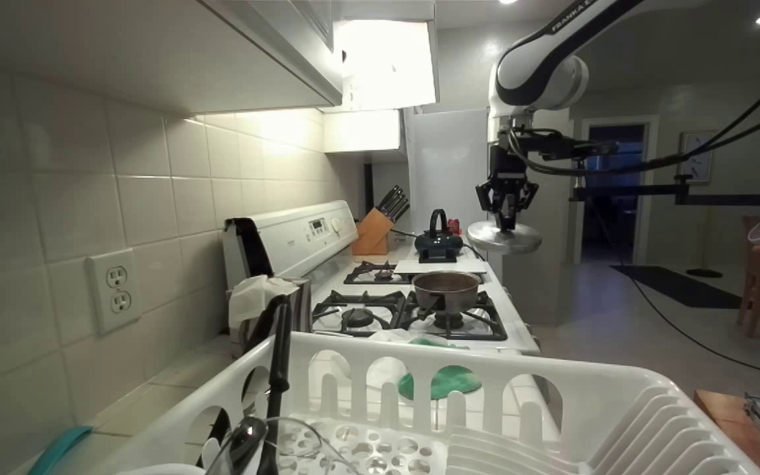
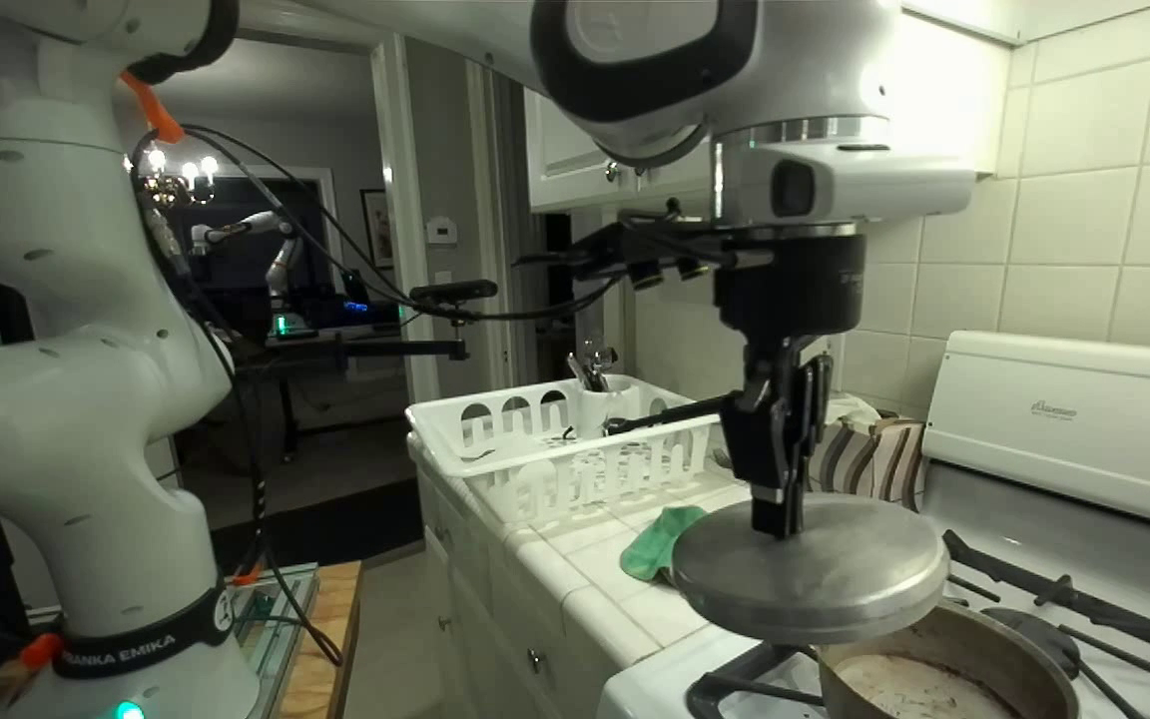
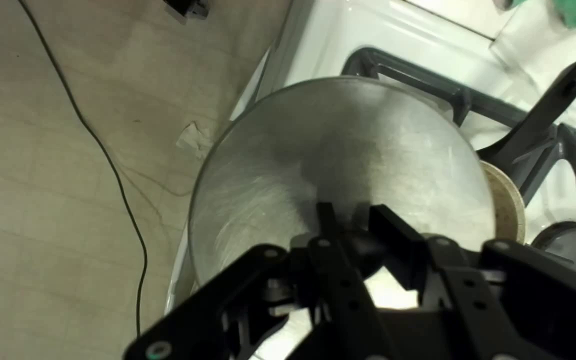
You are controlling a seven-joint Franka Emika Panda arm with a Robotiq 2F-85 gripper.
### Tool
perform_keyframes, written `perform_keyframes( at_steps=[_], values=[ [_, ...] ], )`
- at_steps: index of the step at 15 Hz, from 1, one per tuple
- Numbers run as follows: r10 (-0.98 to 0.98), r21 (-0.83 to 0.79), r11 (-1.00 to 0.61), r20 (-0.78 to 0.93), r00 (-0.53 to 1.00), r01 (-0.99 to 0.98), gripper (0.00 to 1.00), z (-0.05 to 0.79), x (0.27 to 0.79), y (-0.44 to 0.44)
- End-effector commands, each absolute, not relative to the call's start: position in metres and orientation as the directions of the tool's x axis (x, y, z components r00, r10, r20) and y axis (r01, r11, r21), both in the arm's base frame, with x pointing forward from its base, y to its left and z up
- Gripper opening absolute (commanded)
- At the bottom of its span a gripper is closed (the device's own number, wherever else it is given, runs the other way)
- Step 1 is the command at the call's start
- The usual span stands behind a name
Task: Put the pan on the stove, then close it
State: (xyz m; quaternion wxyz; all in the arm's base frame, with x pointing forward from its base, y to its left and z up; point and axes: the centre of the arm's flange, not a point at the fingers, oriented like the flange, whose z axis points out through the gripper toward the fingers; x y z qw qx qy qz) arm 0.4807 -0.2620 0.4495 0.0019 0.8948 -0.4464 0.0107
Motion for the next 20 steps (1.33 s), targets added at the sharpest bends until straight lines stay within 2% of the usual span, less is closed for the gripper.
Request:
perform_keyframes(
  at_steps=[1, 8, 14, 20],
  values=[
    [-0.807, -0.029, -0.589, -0.045, 0.589, -0.808, 0.06, 0.457, 0.533, -0.279],
    [-0.839, -0.065, -0.512, -0.178, 0.515, -0.857, 0.06, 0.423, 0.559, -0.314],
    [-0.851, -0.107, -0.467, -0.215, 0.479, -0.878, 0.06, 0.408, 0.584, -0.325],
    [-0.843, -0.081, -0.478, -0.239, 0.482, -0.875, 0.06, 0.393, 0.612, -0.322]
  ],
)
